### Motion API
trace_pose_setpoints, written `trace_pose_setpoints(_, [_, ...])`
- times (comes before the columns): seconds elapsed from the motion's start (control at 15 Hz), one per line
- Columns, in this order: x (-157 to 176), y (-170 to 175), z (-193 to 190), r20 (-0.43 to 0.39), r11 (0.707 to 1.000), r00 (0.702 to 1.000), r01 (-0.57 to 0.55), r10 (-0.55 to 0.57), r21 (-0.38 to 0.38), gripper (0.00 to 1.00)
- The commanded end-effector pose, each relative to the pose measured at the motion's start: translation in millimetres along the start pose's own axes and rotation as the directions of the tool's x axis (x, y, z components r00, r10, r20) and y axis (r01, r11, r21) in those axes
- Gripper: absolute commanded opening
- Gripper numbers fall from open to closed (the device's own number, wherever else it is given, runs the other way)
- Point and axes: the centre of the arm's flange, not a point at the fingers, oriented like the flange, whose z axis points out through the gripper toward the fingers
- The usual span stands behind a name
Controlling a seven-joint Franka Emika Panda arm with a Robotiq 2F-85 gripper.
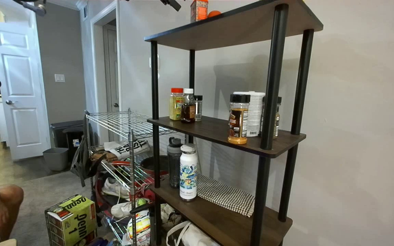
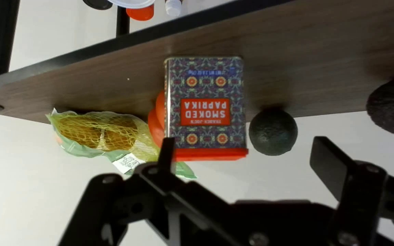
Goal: Move the jar with the orange label to the topmost shelf.
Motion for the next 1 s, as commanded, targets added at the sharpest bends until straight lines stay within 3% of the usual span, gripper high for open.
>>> trace_pose_setpoints(0.0, [-50.8, 1.7, -23.7, 0.029, 1.0, 0.999, 0.02, -0.021, 0.023, 1.0])
trace_pose_setpoints(0.4, [-121.2, 0.5, -27.6, 0.089, 0.998, 0.994, 0.059, -0.06, 0.013, 1.0])
trace_pose_setpoints(0.67, [-146.2, 14.4, -35.5, 0.098, 0.999, 0.994, 0.045, -0.043, -0.017, 1.0])
trace_pose_setpoints(0.73, [-151.1, 16.7, -37.2, 0.101, 0.999, 0.994, 0.045, -0.042, -0.019, 1.0])
trace_pose_setpoints(0.8, [-128.2, -1.2, -29.2, 0.104, 0.997, 0.992, 0.07, -0.066, -0.033, 1.0])
trace_pose_setpoints(0.93, [-131.0, -0.1, -33.6, 0.099, 0.997, 0.993, 0.072, -0.068, -0.035, 1.0])
